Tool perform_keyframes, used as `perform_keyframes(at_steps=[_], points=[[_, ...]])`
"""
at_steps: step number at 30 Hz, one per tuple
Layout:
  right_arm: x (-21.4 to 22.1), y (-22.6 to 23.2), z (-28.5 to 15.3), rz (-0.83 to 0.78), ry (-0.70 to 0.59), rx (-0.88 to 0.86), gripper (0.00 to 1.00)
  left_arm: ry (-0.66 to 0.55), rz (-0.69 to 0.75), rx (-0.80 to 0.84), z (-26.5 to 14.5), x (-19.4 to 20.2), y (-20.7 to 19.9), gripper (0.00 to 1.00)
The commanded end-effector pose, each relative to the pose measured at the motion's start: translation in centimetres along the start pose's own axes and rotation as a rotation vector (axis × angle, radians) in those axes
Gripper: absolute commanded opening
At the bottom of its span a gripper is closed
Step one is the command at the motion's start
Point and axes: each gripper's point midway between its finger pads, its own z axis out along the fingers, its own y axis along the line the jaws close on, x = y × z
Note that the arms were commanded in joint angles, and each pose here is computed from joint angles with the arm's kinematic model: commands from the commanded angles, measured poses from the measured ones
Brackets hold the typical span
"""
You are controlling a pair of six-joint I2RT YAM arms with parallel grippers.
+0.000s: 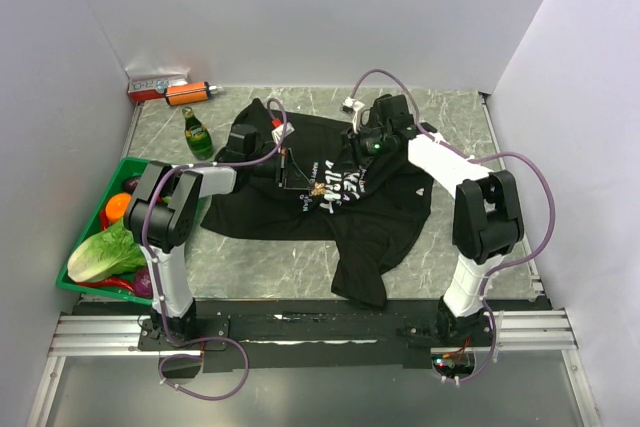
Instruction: Remove the brooch from the garment
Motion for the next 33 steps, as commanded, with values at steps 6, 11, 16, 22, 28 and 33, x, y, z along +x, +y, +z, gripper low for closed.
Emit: perform_keyframes(at_steps=[6,11,16,22,28,33], points=[[2.1,2.5,0.6,-0.083,0.078,-0.186,0.39,-0.049,0.117,0.058,-0.6,-2.0,-2.4,0.01],[4.2,1.7,0.5,-0.067,0.151,-0.140,0.37,0.006,0.283,0.008,-0.8,-2.7,-2.4,0.01],[6.8,0.8,0.1,-0.096,0.228,-0.100,0.39,0.130,0.471,-0.054,-1.4,-2.1,-1.6,0.01],[9.7,-2.2,-0.5,-0.137,0.331,0.041,0.42,0.238,0.789,-0.136,-1.0,-2.2,-1.0,0.01],[11.4,-3.2,-1.2,-0.115,0.407,0.091,0.41,0.285,1.009,-0.268,0.1,-1.8,0.7,0.01],[12.7,-4.2,-2.5,-0.046,0.425,0.129,0.41,0.224,1.185,-0.390,0.3,-3.2,1.9,0.01]])
